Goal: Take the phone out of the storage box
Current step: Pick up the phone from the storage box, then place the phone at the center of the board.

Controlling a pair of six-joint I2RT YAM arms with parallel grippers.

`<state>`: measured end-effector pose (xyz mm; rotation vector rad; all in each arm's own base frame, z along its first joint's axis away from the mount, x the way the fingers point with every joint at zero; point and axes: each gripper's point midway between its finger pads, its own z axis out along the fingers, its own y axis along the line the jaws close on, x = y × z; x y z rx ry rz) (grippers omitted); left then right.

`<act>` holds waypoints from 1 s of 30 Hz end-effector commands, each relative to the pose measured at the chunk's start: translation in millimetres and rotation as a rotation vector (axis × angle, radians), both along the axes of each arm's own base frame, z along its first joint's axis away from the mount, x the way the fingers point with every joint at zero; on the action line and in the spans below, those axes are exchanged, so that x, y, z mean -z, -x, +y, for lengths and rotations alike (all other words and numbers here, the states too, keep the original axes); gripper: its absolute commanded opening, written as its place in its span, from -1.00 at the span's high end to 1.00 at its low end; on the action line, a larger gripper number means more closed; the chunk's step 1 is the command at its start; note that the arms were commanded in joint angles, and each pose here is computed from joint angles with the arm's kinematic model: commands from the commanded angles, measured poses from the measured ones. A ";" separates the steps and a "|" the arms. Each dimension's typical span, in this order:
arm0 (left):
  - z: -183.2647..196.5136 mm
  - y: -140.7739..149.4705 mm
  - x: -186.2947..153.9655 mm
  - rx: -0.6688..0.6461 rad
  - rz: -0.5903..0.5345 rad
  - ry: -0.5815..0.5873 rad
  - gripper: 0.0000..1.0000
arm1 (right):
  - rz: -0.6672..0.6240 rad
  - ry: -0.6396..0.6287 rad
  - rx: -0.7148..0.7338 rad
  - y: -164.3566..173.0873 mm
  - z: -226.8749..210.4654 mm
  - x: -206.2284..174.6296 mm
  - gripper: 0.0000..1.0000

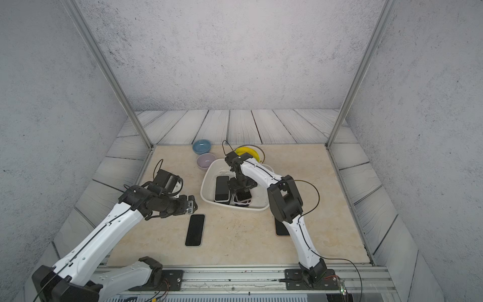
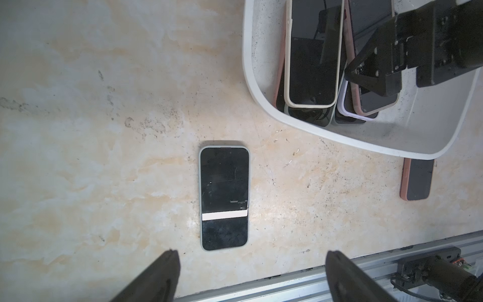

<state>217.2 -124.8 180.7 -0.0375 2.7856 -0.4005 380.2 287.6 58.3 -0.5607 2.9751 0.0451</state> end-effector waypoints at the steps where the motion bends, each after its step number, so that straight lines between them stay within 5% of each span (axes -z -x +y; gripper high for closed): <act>1: 2.9 4.3 3.1 0.010 0.016 -0.009 -0.86 | 0.024 -0.008 -0.013 -7.3 -0.3 27.2 -0.87; 7: 1.4 3.1 5.4 0.009 0.023 -0.006 -0.86 | 0.048 -0.006 -0.003 -4.7 -9.0 34.2 -0.86; 11: 0.7 0.9 5.6 0.008 0.021 -0.007 -0.87 | 0.049 0.006 0.020 -1.4 -17.8 30.6 -0.68; 30: -10.6 -12.2 7.8 0.018 0.020 0.022 -0.86 | -0.171 -0.119 0.071 -9.2 -27.3 -80.0 -0.55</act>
